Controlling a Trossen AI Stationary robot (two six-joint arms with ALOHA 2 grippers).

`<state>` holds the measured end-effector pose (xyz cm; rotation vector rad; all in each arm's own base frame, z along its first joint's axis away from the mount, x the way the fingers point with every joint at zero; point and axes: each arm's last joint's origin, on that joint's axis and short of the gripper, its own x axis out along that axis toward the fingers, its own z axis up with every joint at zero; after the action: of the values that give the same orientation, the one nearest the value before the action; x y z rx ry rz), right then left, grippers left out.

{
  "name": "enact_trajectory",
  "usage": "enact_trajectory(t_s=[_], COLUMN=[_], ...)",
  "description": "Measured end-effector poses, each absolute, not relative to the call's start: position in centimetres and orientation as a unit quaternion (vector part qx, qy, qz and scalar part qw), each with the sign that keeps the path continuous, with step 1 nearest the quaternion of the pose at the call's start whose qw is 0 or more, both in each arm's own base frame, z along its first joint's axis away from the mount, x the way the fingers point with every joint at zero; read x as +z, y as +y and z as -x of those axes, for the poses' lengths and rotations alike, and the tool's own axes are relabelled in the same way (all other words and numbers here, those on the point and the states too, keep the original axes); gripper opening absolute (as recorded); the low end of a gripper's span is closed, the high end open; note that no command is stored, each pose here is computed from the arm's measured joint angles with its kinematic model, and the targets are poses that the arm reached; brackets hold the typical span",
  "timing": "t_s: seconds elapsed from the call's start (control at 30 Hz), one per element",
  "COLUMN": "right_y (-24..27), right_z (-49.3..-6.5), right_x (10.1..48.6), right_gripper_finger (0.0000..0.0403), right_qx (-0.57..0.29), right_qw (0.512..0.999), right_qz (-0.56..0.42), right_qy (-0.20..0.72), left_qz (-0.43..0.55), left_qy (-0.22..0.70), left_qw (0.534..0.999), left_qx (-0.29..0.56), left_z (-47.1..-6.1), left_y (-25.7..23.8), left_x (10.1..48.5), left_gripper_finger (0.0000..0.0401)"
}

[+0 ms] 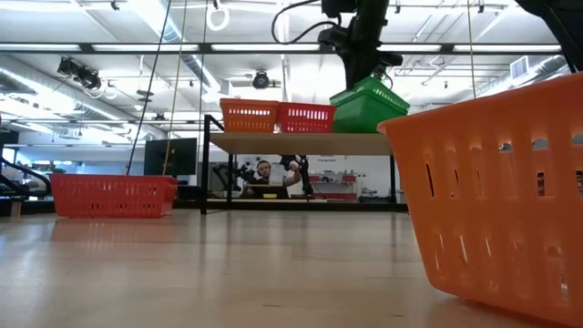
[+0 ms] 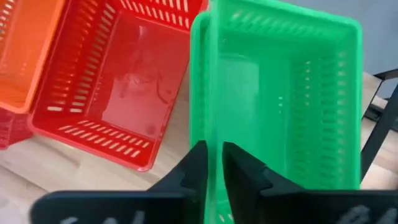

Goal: Stack baskets on shelf by color
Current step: Stack the green bin on top of the other green bin on the shelf, then adjust the stacked green bins on the shelf

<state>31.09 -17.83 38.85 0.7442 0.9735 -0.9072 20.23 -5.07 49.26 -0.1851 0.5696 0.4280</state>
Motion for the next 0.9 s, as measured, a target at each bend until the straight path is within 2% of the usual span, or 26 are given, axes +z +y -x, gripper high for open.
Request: enact_trajectory(t_s=[0.27,0.53,0.77,0.9], right_y=[-17.8,-16.7,-14.1,-13.1], right_z=[-31.0,-30.4,-29.3,-29.5], right_x=[39.4,43.0,43.6,43.7], right_gripper_finger=[0.0122,0.0168,0.0172,0.0172], right_qx=[-0.402,-0.341,-0.175,-0.108], right_qw=[0.729,0.793,0.835,0.835], right_qz=[-0.344,-0.280,-0.089,0.040], right_qy=[0.435,0.419,0.514,0.538], left_qz=[0.091,0.090,0.078,0.081], left_qy=[0.278,0.279,0.281,0.281], left_qw=[0.933,0.933,0.934,0.934], left_qx=[0.209,0.209,0.205,0.206], left_z=[-20.2,-20.2,-20.2,-20.2], left_y=[-5.1,-5.1,-5.1,-5.1], left_x=[49.3,49.3,49.3,49.3], left_gripper_finger=[0.0117,0.0117,0.0117,0.0117])
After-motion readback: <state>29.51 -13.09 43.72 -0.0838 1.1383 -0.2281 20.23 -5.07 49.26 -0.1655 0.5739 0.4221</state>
